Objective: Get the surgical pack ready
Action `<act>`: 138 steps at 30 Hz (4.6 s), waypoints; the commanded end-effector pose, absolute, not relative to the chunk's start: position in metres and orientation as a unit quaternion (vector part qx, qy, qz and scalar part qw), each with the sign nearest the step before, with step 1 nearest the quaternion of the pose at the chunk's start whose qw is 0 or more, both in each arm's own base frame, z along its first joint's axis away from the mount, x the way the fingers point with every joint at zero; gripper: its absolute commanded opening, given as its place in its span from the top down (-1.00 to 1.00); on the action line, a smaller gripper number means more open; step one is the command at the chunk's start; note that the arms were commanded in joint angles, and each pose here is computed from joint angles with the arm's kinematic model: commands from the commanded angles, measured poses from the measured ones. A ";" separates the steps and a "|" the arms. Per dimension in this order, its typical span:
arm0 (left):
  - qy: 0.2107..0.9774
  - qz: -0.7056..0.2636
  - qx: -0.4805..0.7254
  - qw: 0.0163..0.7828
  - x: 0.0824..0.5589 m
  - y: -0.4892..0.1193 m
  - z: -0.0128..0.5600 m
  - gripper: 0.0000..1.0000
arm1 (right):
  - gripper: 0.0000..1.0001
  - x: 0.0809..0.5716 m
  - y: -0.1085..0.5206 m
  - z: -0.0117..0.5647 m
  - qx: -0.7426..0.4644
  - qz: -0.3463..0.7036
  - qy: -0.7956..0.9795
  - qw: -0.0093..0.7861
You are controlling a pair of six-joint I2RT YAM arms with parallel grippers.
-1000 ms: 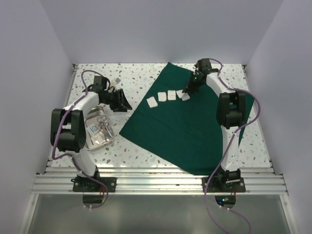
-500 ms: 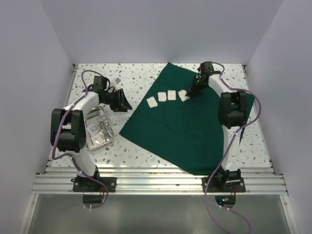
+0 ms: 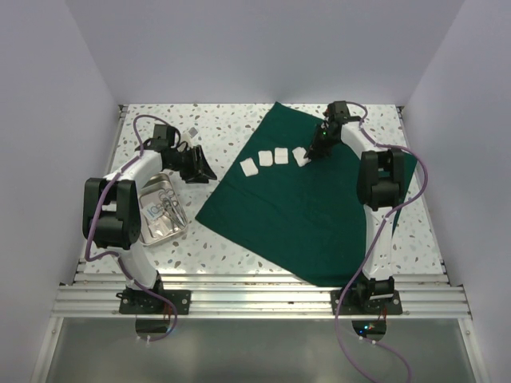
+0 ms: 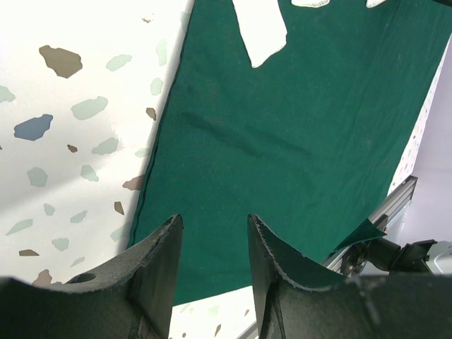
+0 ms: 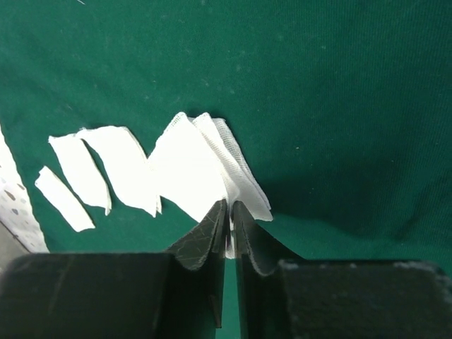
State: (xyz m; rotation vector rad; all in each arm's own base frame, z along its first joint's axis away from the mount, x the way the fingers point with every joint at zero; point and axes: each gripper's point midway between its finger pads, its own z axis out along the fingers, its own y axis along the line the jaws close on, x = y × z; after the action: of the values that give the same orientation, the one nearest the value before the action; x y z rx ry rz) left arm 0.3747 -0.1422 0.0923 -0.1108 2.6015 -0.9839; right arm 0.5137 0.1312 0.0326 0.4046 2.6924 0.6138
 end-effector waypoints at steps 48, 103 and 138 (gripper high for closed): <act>0.915 -0.363 -0.032 0.173 0.374 -0.149 0.090 0.09 | 0.24 0.520 0.120 0.049 0.094 0.188 0.958 0.195; 0.906 -0.385 -0.026 0.174 0.374 -0.156 0.095 0.04 | 0.13 0.503 0.122 0.023 0.073 0.162 0.970 0.164; 0.841 -0.504 -0.014 0.196 0.379 -0.191 0.141 -0.11 | 1.00 0.510 0.142 0.104 0.101 0.198 0.953 0.207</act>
State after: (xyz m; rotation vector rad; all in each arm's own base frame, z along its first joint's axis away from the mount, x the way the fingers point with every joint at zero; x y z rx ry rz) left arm 0.3748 -0.1750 0.1106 -0.1177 2.4816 -1.3044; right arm 0.5095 0.1297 0.0381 0.2794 2.7536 0.4597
